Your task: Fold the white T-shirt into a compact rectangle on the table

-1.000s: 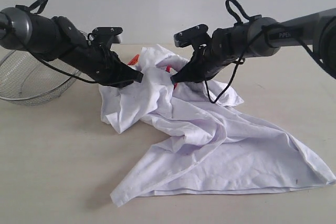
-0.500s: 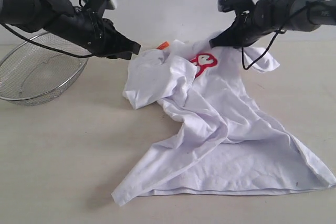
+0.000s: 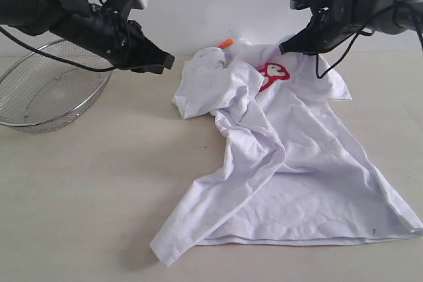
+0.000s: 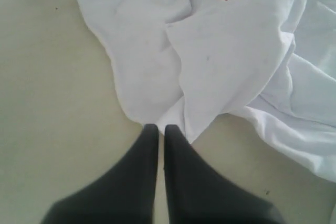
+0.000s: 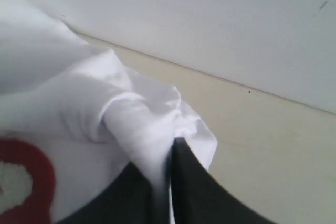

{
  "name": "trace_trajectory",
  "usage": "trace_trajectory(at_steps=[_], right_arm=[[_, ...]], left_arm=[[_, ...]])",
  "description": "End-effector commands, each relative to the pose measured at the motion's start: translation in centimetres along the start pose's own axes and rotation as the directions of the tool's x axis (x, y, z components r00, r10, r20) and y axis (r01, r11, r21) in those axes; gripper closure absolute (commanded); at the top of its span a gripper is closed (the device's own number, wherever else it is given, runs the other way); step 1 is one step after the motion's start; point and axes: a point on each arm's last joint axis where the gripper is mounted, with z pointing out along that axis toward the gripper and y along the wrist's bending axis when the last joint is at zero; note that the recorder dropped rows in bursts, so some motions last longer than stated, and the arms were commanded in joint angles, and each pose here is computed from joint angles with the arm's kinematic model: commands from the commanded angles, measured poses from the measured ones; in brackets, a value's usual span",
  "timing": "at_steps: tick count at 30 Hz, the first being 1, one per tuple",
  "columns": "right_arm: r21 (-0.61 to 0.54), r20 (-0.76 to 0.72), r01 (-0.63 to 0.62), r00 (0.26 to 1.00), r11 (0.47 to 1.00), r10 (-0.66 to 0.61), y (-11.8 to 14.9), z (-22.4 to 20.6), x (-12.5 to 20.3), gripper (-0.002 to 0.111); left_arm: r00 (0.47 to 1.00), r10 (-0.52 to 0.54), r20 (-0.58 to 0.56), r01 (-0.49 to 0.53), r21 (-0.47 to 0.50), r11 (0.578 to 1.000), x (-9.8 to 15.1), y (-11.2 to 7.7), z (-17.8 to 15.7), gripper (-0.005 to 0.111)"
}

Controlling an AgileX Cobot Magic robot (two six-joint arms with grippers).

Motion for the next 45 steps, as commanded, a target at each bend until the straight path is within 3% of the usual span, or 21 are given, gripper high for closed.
trace_trajectory(at_steps=[1, 3, 5, 6, 8, 10, 14, 20, 23, 27, 29, 30, 32, 33, 35, 41, 45], right_arm=[[0.033, 0.029, 0.048, 0.998, 0.998, -0.049, -0.9, -2.3, -1.8, 0.070], [0.047, 0.023, 0.067, 0.997, 0.997, -0.068, -1.2, -3.2, -2.3, 0.046], [0.053, 0.018, 0.058, 0.998, 0.997, -0.059, -1.4, -3.9, -2.6, 0.037], [0.066, 0.012, 0.062, 0.998, 0.996, -0.062, -1.5, -4.5, -2.9, 0.037], [0.081, -0.010, 0.052, 0.999, 0.995, -0.051, -1.8, -5.5, -3.2, 0.044], [0.082, -0.068, 0.016, 0.998, 0.997, -0.011, -1.9, -6.6, -3.2, 0.060], [0.031, -0.209, -0.068, 0.975, 0.997, 0.073, -1.4, -7.7, -2.3, 0.108], [-0.165, -0.403, -0.097, 0.915, 0.981, 0.023, 1.0, -7.5, -0.3, 0.109], [-0.257, -0.447, -0.095, 0.894, 0.962, -0.031, 2.8, -7.2, 0.3, 0.109], [-0.286, -0.475, -0.073, 0.877, 0.956, -0.075, 5.0, -6.7, 1.3, 0.109], [-0.270, -0.461, -0.063, 0.884, 0.961, -0.072, 5.2, -5.8, 2.1, 0.109], [-0.254, -0.452, -0.048, 0.889, 0.966, -0.075, 5.1, -5.2, 2.8, 0.109], [-0.234, -0.447, -0.038, 0.891, 0.972, -0.072, 4.9, -4.6, 3.7, 0.109], [-0.232, -0.451, -0.040, 0.890, 0.972, -0.071, 5.0, -4.4, 4.0, 0.109], [-0.235, -0.472, -0.044, 0.878, 0.971, -0.074, 5.1, -4.2, 4.8, 0.109], [-0.229, -0.462, -0.041, 0.884, 0.972, -0.071, 5.2, -3.7, 5.6, 0.109], [-0.227, -0.452, -0.040, 0.889, 0.973, -0.069, 5.2, -3.6, 5.5, 0.109]], left_arm=[[1.000, 0.030, -0.002, -0.030, -0.002, 1.000, -0.2, -0.2, -0.3, 0.102], [1.000, 0.031, 0.001, -0.031, -0.002, 1.000, -0.3, -0.2, -0.4, 0.102], [0.999, 0.032, 0.004, -0.032, -0.003, 0.999, -0.4, -0.3, -0.5, 0.102], [0.999, 0.032, 0.005, -0.032, -0.004, 0.999, -0.4, -0.3, -0.5, 0.102], [0.999, 0.035, 0.009, -0.035, -0.007, 0.999, -0.4, -0.2, -0.6, 0.102], [0.999, 0.034, 0.005, -0.034, -0.004, 0.999, -0.4, -0.3, -0.6, 0.102], [0.998, 0.051, -0.023, -0.050, 0.026, 0.998, -0.2, -0.8, -0.4, 0.102], [0.975, 0.218, -0.030, -0.215, 0.091, 0.972, 0.0, -4.7, 1.2, 0.102], [0.975, 0.220, -0.029, -0.215, 0.135, 0.967, 0.3, -7.0, 2.2, 0.102], [0.979, 0.202, -0.008, -0.197, 0.180, 0.964, 0.3, -9.7, 2.8, 0.100], [0.979, 0.205, 0.001, -0.202, 0.181, 0.962, 0.3, -10.6, 3.1, 0.086], [0.978, 0.207, 0.019, -0.207, 0.165, 0.964, 0.2, -10.9, 3.4, 0.072], [0.982, 0.183, 0.055, -0.188, 0.109, 0.976, 0.2, -10.9, 4.4, 0.050], [0.983, 0.166, 0.081, -0.172, 0.072, 0.983, 0.1, -10.5, 4.8, 0.048], [0.981, 0.121, 0.152, -0.119, -0.019, 0.993, -0.3, -9.6, 5.5, 0.049], [0.962, 0.112, 0.251, -0.081, -0.132, 0.988, -1.1, -8.0, 5.6, 0.050], [0.969, 0.105, 0.223, -0.076, -0.135, 0.988, -0.3, -7.5, 6.7, 0.050]])
